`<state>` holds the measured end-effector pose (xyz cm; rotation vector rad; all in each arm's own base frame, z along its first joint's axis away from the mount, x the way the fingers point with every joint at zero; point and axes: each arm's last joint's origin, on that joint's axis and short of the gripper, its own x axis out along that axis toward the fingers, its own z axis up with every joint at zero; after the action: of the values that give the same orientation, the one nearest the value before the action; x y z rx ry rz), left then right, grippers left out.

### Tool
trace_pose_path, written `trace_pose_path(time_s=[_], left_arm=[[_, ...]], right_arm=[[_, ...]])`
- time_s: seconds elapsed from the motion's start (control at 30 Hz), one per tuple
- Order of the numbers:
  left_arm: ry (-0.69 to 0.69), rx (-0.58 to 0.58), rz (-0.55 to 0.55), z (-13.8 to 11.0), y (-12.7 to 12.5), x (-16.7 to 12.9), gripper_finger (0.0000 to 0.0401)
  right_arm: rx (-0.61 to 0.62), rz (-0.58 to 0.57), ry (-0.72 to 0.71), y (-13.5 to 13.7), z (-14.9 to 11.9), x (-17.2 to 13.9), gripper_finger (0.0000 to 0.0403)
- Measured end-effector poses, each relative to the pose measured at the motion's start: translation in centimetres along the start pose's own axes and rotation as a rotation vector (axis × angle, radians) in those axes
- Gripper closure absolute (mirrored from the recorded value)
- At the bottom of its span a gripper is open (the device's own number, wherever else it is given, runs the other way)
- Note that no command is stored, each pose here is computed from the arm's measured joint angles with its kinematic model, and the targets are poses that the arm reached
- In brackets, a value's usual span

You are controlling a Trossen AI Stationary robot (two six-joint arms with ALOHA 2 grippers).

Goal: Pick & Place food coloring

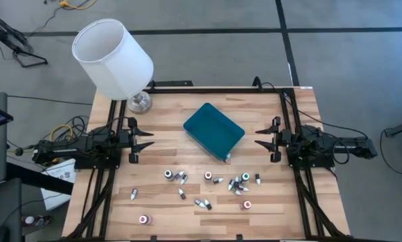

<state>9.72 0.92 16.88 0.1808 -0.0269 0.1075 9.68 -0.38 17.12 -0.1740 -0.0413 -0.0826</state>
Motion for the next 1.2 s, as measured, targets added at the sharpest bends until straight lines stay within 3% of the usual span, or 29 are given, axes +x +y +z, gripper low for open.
trace_pose_path(time_s=[0.77, 0.93, 1.03, 1.2], left_arm=[[0.0, 0.0, 0.0, 0.0, 0.0, 0.0, 0.0258], [0.0, 0.011, 0.0, -0.01, 0.0, 0.0, 0.0258], [-0.007, -0.025, 0.002, 0.06, 0.01, 0.0, 0.0258], [-0.041, -0.117, 0.003, 0.39, 0.06, -0.01, 0.0258]], right_arm=[[0.001, -0.002, -0.009, -0.02, 0.1, 0.0, 0.0233], [0.142, 0.004, -0.023, -0.01, 0.23, 0.0, 0.0233], [0.208, 0.005, -0.023, -0.01, 0.23, -0.01, 0.0233], [0.15, 0.0, -0.046, -0.06, 0.44, -0.01, 0.0233]])
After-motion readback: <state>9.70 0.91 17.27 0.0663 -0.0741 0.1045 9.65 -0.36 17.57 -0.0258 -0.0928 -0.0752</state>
